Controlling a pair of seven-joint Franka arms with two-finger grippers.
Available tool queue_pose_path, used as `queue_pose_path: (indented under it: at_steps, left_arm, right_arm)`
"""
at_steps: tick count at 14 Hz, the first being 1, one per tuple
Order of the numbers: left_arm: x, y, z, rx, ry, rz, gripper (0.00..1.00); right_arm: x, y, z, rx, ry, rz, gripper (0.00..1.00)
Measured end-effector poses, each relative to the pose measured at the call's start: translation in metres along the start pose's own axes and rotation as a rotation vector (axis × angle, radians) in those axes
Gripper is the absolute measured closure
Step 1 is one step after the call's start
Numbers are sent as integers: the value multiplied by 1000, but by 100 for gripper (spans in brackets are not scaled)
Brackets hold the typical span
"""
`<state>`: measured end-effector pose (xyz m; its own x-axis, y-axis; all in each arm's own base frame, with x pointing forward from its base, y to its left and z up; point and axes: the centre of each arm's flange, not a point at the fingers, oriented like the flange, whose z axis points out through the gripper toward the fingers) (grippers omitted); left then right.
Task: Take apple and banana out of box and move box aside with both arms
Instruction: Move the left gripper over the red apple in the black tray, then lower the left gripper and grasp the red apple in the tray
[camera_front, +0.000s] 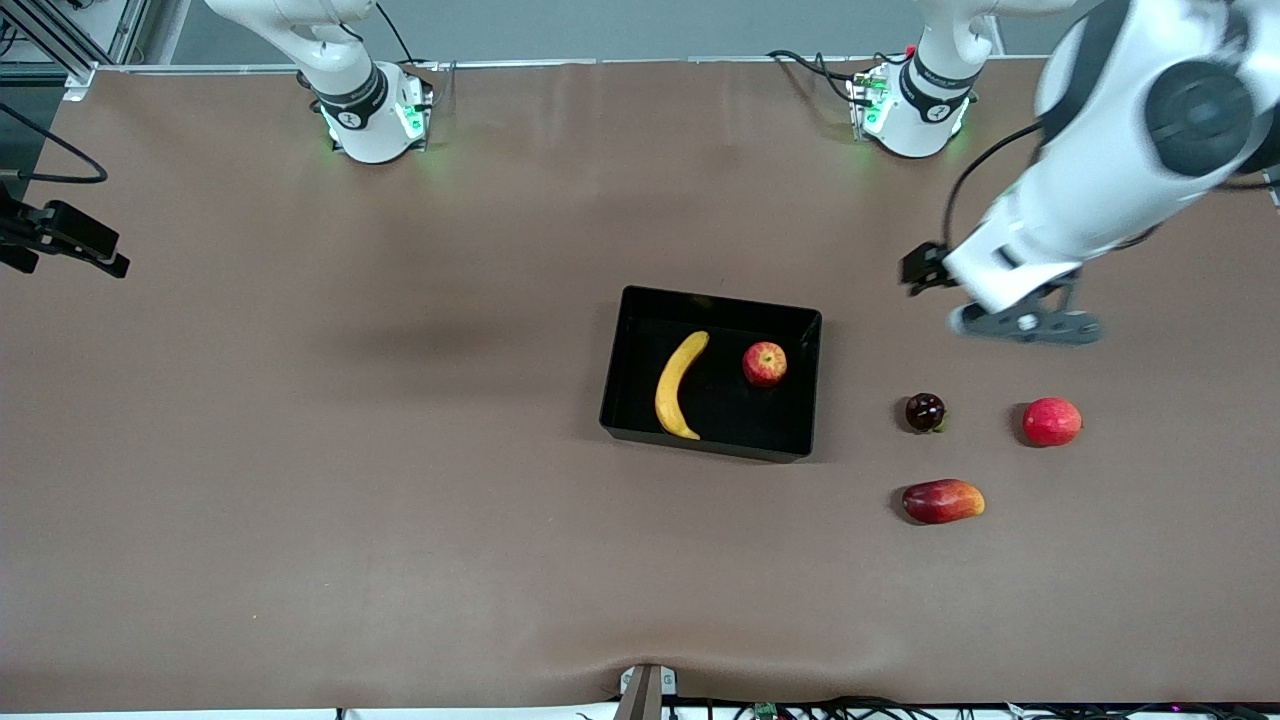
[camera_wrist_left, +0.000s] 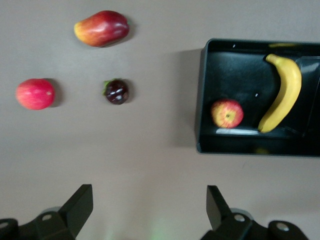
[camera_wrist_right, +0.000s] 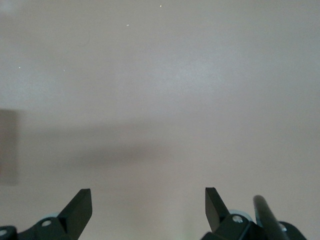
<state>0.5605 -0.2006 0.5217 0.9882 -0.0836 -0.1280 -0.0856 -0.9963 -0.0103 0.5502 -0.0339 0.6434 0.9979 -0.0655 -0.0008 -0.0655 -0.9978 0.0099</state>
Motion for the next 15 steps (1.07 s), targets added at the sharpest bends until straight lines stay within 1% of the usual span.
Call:
queue_pose_path:
  at_steps: [1, 3, 6, 9, 11, 15]
  left_arm:
    - [1, 19, 16, 3, -6, -27, 0]
    - [2, 59, 48, 37, -9, -48, 0]
    - [6, 105, 91, 88, 21, -100, 0]
    - [14, 133, 136, 94, 27, -163, 0]
    - [16, 148, 160, 113, 39, -205, 0]
    - [9, 171, 193, 129, 42, -382, 0]
  right_arm:
    - [0, 0, 0, 0, 0, 0, 0]
    - [0, 0, 0, 0, 0, 0, 0]
    - [0, 0, 0, 0, 0, 0, 0]
    - [0, 0, 0, 0, 0, 0, 0]
    - [0, 0, 0, 0, 0, 0, 0]
    - [0, 0, 0, 0, 0, 0, 0]
